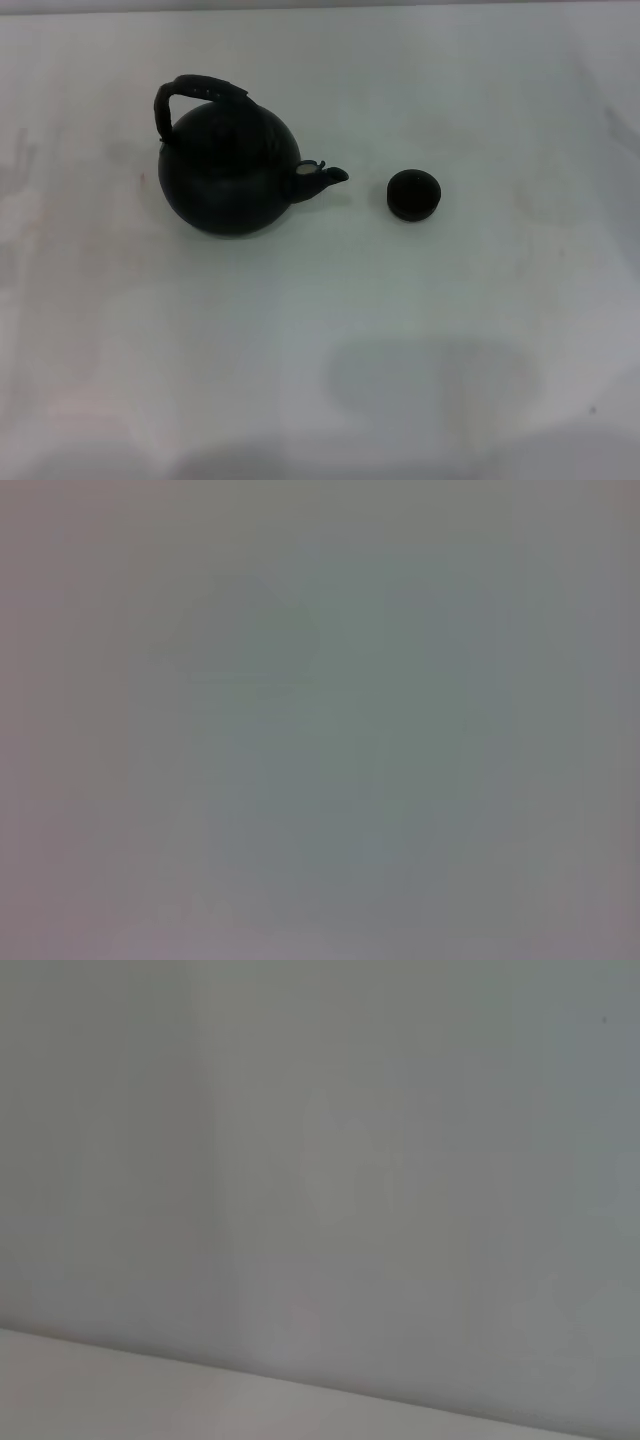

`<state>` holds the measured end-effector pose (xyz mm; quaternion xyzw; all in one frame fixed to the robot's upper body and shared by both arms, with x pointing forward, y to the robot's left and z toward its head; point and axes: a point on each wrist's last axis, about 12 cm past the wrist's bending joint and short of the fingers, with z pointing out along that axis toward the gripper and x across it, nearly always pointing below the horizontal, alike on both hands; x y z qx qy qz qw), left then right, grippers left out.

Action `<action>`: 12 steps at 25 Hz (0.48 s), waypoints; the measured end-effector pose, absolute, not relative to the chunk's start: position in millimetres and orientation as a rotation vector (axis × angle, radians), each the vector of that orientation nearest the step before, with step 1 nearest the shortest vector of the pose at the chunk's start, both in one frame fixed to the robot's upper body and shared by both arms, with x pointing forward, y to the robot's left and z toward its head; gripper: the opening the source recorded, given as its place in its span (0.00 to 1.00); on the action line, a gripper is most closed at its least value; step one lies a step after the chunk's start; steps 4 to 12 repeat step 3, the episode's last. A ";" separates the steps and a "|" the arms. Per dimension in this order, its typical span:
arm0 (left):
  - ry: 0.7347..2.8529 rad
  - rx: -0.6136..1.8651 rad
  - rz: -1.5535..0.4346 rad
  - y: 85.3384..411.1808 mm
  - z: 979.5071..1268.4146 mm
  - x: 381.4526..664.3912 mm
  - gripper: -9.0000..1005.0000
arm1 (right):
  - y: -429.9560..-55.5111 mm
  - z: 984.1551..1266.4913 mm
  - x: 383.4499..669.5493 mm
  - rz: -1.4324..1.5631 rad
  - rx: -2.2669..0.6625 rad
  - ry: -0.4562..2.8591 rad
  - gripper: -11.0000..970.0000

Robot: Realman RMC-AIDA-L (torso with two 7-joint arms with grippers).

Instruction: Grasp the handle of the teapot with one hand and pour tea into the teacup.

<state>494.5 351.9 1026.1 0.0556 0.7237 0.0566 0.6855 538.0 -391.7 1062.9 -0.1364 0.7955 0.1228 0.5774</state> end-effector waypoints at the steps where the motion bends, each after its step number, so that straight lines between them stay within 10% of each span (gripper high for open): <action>1: 1.607 0.137 0.123 349.8 1027.3 494.3 0.75 | -391.9 1062.9 537.8 0.287 -0.319 1.862 0.89; 12: 1.589 0.141 0.117 347.7 1029.0 493.1 0.75 | -392.0 1063.0 537.8 0.286 -0.320 1.861 0.89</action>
